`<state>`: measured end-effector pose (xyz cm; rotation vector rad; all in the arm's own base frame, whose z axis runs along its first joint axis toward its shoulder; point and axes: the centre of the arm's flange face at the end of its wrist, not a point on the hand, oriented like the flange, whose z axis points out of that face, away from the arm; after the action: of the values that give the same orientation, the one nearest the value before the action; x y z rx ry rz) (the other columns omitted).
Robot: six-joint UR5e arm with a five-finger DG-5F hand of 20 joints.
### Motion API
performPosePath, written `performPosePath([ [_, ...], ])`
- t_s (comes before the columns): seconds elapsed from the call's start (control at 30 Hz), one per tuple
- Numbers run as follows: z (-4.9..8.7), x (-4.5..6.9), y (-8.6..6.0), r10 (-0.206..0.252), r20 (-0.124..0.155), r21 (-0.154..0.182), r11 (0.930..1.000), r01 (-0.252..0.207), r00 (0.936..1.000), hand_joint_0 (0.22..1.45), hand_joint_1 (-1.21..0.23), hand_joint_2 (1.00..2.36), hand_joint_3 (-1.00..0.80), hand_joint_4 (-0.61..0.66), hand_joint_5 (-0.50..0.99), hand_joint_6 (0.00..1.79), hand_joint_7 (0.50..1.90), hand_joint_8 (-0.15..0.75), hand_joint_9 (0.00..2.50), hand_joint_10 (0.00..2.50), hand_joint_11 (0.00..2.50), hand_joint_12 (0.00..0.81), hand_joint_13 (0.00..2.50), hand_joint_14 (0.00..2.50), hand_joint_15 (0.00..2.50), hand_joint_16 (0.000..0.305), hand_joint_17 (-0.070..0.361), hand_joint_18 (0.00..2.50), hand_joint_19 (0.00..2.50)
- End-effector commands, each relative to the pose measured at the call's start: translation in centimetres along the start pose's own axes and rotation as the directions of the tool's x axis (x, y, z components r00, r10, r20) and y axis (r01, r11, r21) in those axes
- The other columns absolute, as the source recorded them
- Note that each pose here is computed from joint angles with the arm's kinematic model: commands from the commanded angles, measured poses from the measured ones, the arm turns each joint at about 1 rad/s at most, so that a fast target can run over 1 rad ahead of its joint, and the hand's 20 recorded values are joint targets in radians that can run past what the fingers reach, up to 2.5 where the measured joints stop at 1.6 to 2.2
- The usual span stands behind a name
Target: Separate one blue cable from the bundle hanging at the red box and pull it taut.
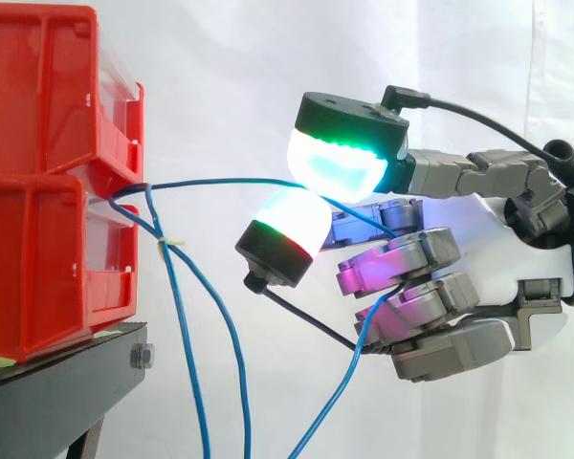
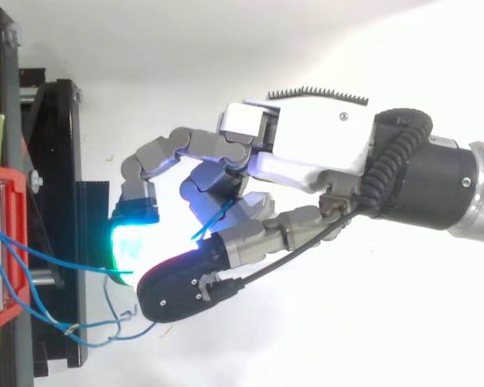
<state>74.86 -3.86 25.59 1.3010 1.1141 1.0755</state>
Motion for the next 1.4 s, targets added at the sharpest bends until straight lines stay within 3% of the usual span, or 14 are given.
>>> performPosePath([
  [0.0, 0.0, 0.0, 0.0, 0.0, -0.001, -0.001, 1.0, 0.0, 1.0, 0.64, -0.72, 1.03, -0.08, 0.03, -0.2, 0.92, 1.22, 0.341, 0.82, 2.5, 1.63, 0.41, 0.88, 2.5, 1.57, 0.037, 0.084, 1.46, 1.6],
  [0.27, 0.0, -0.1, 0.0, 0.0, 0.001, 0.0, 1.0, 0.0, 1.0, 0.64, -0.72, 1.03, -0.05, -0.01, -0.2, 0.92, 1.25, 0.344, 0.83, 2.5, 1.64, 0.427, 0.89, 2.5, 1.65, 0.037, 0.083, 1.44, 1.5],
  [0.53, 0.0, -0.1, 0.0, 0.0, 0.007, 0.0, 1.0, 0.0, 1.0, 0.64, -0.72, 1.02, 0.0, -0.06, -0.19, 0.93, 1.26, 0.34, 0.88, 2.5, 1.63, 0.419, 0.9, 2.5, 1.59, 0.04, 0.089, 1.45, 1.44],
  [0.7, 0.0, 0.0, 0.0, -0.012, -0.001, -0.001, 0.9999, 0.012, 0.9999, 0.64, -0.71, 1.01, 0.03, -0.04, -0.17, 0.93, 1.3, 0.355, 0.98, 2.5, 1.62, 0.433, 0.96, 2.5, 1.55, 0.048, 0.107, 1.48, 1.15],
  [1.1, -0.1, 0.0, 0.1, -0.045, 0.001, 0.005, 0.999, 0.045, 0.999, 0.64, -0.72, 1.01, 0.09, -0.06, -0.15, 0.92, 1.34, 0.378, 1.06, 2.5, 1.62, 0.437, 1.01, 2.5, 1.52, 0.053, 0.119, 1.53, 1.03],
  [1.13, -0.1, 0.0, 0.0, -0.048, 0.002, 0.01, 0.9988, 0.048, 0.9988, 0.64, -0.72, 1.01, 0.09, -0.06, -0.15, 0.92, 1.34, 0.376, 1.06, 2.5, 1.62, 0.436, 1.01, 2.5, 1.52, 0.053, 0.119, 1.54, 1.04],
  [1.23, -1.3, -0.1, 0.3, -0.086, -0.014, 0.088, 0.9923, 0.087, 0.9962, 0.64, -0.72, 1.0, 0.09, -0.06, -0.15, 0.92, 1.34, 0.377, 1.06, 2.5, 1.62, 0.436, 1.01, 2.5, 1.53, 0.054, 0.12, 1.54, 1.06],
  [1.3, -2.7, -0.3, 1.8, -0.115, -0.053, 0.141, 0.9824, 0.122, 0.9919, 0.64, -0.72, 1.01, 0.09, -0.06, -0.15, 0.92, 1.33, 0.376, 1.06, 2.5, 1.62, 0.436, 1.01, 2.5, 1.53, 0.053, 0.12, 1.55, 1.07],
  [1.37, -3.2, -0.3, 2.3, -0.126, -0.069, 0.164, 0.9769, 0.136, 0.9896, 0.64, -0.72, 1.01, 0.09, -0.06, -0.15, 0.92, 1.33, 0.377, 1.06, 2.5, 1.65, 0.443, 1.01, 2.5, 1.53, 0.053, 0.12, 1.55, 1.08],
])
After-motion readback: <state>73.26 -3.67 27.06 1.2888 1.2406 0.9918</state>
